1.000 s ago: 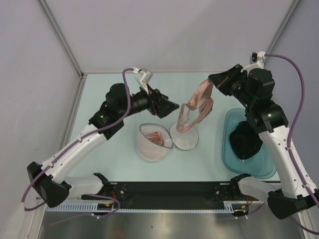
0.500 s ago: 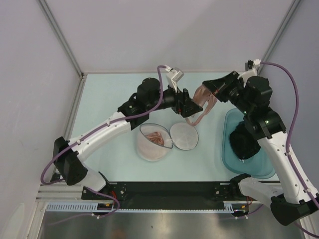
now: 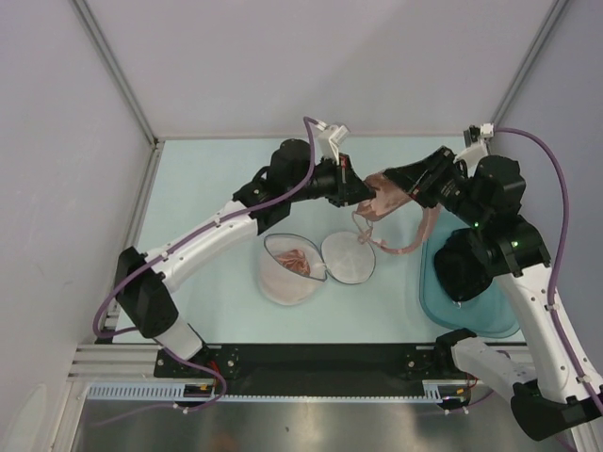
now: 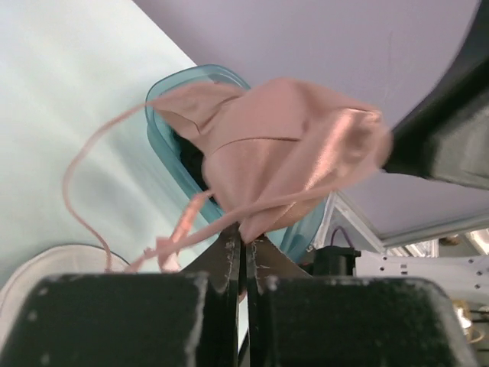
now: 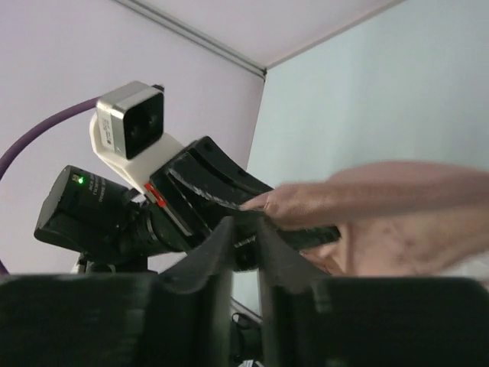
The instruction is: Place the bra in the laundry bag and zip it closed
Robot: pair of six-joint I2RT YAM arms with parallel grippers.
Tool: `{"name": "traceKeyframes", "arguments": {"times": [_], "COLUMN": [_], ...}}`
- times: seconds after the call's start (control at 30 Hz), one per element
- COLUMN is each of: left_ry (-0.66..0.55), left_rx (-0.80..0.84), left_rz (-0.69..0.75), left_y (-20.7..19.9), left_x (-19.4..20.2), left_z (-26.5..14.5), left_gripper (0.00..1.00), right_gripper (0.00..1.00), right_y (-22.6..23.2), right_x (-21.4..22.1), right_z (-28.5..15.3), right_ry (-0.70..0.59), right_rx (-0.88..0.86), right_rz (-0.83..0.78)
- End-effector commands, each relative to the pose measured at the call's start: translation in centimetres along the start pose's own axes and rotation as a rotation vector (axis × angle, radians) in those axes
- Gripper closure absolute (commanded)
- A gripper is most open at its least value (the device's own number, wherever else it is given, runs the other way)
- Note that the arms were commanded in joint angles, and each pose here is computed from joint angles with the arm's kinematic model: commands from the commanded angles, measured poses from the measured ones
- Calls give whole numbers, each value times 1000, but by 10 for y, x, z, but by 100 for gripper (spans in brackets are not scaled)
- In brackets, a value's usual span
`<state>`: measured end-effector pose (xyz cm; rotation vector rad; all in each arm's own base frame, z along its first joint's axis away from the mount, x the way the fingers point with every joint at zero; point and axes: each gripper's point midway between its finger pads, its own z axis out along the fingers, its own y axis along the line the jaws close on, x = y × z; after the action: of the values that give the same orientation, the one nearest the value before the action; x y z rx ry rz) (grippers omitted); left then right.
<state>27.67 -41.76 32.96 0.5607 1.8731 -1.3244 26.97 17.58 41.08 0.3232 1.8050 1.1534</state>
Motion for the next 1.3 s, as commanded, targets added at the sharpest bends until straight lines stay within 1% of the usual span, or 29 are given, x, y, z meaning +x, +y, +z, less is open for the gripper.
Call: {"name": "traceKeyframes", "arguments": {"times": [0.0, 0.07, 0.1, 0.13, 0.17, 0.23, 0.27, 0.33, 0.37, 0.4, 0.47, 0.53, 0.57, 0.63, 0.67, 0.7, 0.73, 0.77, 0.83, 0.9, 0.97, 1.03, 1.07, 1.1, 1.13, 1.17, 1.2, 1.23, 1.27], "left_ry": [-56, -45, -36, -34, -31, -24, -19, -21, -22, -26, -34, -33, -37, -42, -33, -27, -42, -39, -51, -67, -56, -45, -61, -85, -83, -86, -87, -78, -90], "left_rx": [16, 8, 18, 23, 23, 58, 53, 79, 82, 89, 119, 153, 166, 188, 207, 214, 237, 249, 266, 238, 198, 114, 92, 40, -10, -47, -87, -141, -161], "left_rz": [-62, -103, -115, -118, -125, -129, -138, -133, -136, -143, -143, -149, -150, -164, -166, -182, -169, -171, -177, -185, -204, -221, -205, -167, -161, -142, -93, -89, -62], "left_y": [-10, -1, -2, -3, -1, -8, -6, -16, -16, -18, -27, -35, -39, -45, -48, -50, -55, -57, -59, -52, -36, -12, -8, 4, 14, 21, 31, 43, 46], "left_x": [-27, -22, -21, -21, -20, -20, -18, -20, -20, -21, -23, -24, -25, -29, -27, -27, -31, -31, -34, -36, -36, -34, -42, -48, -54, -58, -62, -62, -71], "left_z": [-31, -36, -39, -42, -46, -54, -57, -67, -71, -74, -84, -89, -94, -97, -99, -100, -101, -102, -102, -96, -85, -76, -76, -74, -76, -77, -78, -82, -82], "left_gripper": [100, 100, 100, 100, 100, 100, 100, 100, 100, 100, 100, 100, 100, 100, 100, 100, 100, 100, 100, 100, 100, 100, 100, 100, 100, 100, 100, 100, 100], "right_gripper": [51, 35, 18, 11, 1, 0, 0, 0, 0, 0, 0, 0, 0, 0, 0, 0, 0, 0, 0, 0, 0, 0, 0, 0, 0, 0, 0, 0, 0], "right_y": [-19, -25, -27, -30, -36, -47, -56, -55, -61, -57, -45, -57, -51, -57, -52, -52, -59, -54, -56, -67, -74, -86, -85, -85, -96, -99, -96, -100, -102], "right_x": [4, -6, -5, -5, -3, 2, 9, 16, 22, 28, 25, 35, 34, 45, 41, 43, 47, 42, 38, 31, 30, 31, 27, 24, 28, 26, 22, 22, 22], "right_z": [-20, -28, -34, -37, -38, -40, -38, -36, -29, -27, -27, -23, -23, -19, -18, -17, -15, -15, -15, -13, -8, 3, 5, 8, 14, 15, 17, 21, 23], "right_ry": [44, 15, 14, 15, 21, 36, 59, 61, 60, 73, 17, 23, 3, 26, -1, -1, 5, -20, -54, -90, -86, -69, -74, -82, -59, -57, -62, -56, -50], "right_rx": [49, 74, 83, 85, 99, 121, 132, 81, 59, 6, -82, -94, -134, -157, -192, -200, -188, -215, -199, -137, -114, -73, -66, -58, -11, 6, 8, 21, 28], "right_rz": [-76, -151, -176, -256, -277, -309, -296, -287, -258, -258, -266, -234, -239, -181, -182, -150, -120, -120, -90, -56, -26, 1, -4, -13, -2, -22, -35, -37, -52]}}
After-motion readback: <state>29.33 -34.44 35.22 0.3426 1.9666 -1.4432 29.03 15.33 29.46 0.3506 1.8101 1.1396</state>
